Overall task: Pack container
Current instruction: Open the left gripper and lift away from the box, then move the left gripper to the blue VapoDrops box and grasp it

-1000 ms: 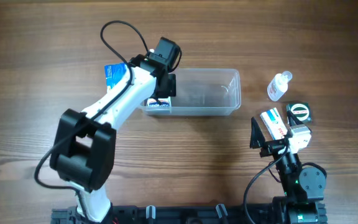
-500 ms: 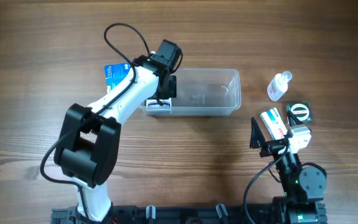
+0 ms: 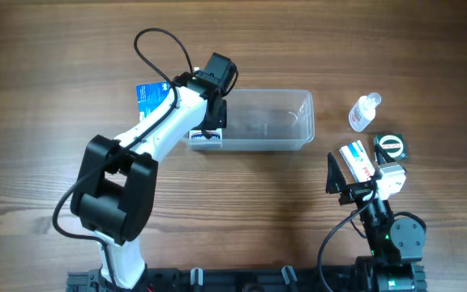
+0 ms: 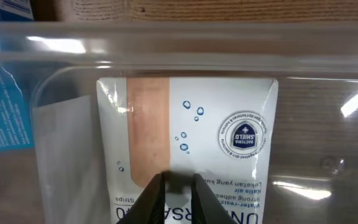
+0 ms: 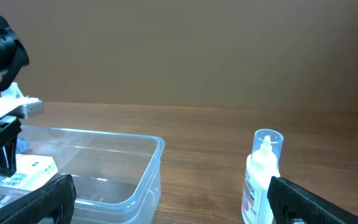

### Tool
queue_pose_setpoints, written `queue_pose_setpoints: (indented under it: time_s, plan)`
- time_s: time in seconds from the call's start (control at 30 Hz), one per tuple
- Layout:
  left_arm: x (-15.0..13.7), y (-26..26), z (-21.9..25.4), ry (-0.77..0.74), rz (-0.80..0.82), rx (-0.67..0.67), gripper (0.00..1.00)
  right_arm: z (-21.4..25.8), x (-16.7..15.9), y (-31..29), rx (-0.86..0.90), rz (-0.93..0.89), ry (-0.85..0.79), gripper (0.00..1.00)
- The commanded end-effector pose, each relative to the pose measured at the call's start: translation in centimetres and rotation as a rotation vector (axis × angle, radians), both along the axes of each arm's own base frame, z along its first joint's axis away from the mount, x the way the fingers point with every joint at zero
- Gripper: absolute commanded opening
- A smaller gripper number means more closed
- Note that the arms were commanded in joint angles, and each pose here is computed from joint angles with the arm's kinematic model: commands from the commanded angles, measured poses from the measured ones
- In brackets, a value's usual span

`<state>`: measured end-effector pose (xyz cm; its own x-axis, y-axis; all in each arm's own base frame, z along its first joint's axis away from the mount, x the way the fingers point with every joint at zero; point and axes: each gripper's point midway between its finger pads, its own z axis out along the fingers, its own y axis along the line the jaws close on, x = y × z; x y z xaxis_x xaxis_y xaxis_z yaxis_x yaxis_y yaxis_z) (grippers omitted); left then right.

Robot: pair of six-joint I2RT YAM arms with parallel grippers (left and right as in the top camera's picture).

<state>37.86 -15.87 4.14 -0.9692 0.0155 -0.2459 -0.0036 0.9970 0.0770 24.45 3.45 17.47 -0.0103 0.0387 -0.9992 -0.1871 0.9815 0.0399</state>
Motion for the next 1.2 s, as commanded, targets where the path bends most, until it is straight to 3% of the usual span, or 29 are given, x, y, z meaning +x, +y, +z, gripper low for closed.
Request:
queue_pose_setpoints:
  time_s: [0.0, 0.23, 0.47, 0.77, 0.83, 0.9, 0.93, 0.97, 1.17]
  plan:
    - [0.1, 0.5, -0.7, 0.006, 0.02, 0.033, 0.15, 0.3, -0.2, 0.5, 0.006, 0.029, -0.014, 1.0]
    - [0.9, 0.1, 2.3, -0.046, 0.021, 0.006, 0.15, 0.3, -0.2, 0.5, 0.006, 0.029, -0.014, 1.0]
    - [2.1, -0.4, 9.0, -0.202, 0.026, -0.075, 0.15, 0.3, -0.2, 0.5, 0.006, 0.029, -0.014, 1.0]
    - [3.7, 5.7, 13.3, -0.303, 0.177, -0.104, 0.22, 0.3, -0.2, 0.5, 0.006, 0.029, -0.014, 1.0]
    - [4.2, 8.0, 13.2, -0.301, 0.236, -0.104, 0.31, 0.3, -0.2, 0.5, 0.006, 0.029, -0.014, 1.0]
    - [4.5, 9.3, 12.8, -0.285, 0.28, -0.13, 0.6, 0.3, -0.2, 0.5, 0.006, 0.029, -0.014, 1.0]
    - [4.6, 9.8, 12.5, -0.272, 0.3, -0.153, 0.86, 0.3, -0.2, 0.5, 0.006, 0.029, -0.014, 1.0]
    - [4.7, 10.1, 12.2, -0.26, 0.311, -0.172, 0.93, 0.3, -0.2, 0.5, 0.006, 0.029, -0.014, 1.0]
    - [5.7, 11.8, 10.3, -0.234, 0.355, -0.178, 0.99, 0.3, -0.2, 0.5, 0.006, 0.029, -0.014, 1.0]
